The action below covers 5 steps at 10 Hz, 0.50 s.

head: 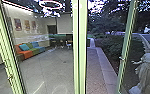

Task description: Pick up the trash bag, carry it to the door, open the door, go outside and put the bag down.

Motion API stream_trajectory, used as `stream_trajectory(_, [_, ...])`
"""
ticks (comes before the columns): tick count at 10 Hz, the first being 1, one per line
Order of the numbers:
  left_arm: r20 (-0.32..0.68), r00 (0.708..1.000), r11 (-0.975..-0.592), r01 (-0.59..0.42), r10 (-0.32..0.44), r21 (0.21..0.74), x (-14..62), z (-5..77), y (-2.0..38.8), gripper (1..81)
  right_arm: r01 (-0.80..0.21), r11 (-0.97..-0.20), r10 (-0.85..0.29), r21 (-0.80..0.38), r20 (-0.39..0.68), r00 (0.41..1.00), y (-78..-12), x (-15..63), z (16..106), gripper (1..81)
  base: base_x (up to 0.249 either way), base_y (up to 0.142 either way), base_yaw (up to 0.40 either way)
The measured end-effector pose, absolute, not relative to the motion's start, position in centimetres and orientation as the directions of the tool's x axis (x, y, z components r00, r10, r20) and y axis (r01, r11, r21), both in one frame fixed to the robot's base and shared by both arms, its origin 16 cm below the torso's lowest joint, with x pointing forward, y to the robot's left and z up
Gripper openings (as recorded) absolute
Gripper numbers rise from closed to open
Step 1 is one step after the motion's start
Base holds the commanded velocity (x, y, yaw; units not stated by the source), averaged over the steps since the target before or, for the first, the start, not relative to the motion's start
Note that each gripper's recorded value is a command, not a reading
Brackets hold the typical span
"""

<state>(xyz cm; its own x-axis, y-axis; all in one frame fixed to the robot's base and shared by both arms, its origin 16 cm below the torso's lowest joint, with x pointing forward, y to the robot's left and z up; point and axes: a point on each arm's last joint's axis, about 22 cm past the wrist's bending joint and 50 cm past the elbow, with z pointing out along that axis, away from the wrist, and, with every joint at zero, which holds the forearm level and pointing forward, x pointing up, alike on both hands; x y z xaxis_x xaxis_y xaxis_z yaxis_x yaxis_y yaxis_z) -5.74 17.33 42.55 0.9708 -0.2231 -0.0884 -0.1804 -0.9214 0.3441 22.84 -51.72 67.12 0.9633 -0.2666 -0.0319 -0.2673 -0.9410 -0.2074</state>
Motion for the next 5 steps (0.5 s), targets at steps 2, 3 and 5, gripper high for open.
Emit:
stream_trajectory(2, [-0.083,0.971,-0.922,-0.182,-0.223,0.342,-5.2,42.5,17.4,1.0,-0.232,-0.931,-0.226,-0.283,-0.054,0.973,-46.7,19.0,63.6,81.1,0.000,0.000,0.000])
stream_trajectory(3, [-0.082,0.971,-0.922,-0.183,-0.223,0.342,-5.2,42.5,17.4,1.0,-0.221,-0.925,-0.211,-0.309,-0.066,0.975,-44.9,16.9,62.2,81.1,0.000,0.000,0.000])
stream_trajectory(5, [-0.080,0.972,-0.922,-0.183,-0.222,0.341,-5.1,42.5,17.4,1.0,-0.213,-0.914,-0.196,-0.344,-0.083,0.977,-42.0,13.3,59.7,81.1,0.000,0.000,0.000])
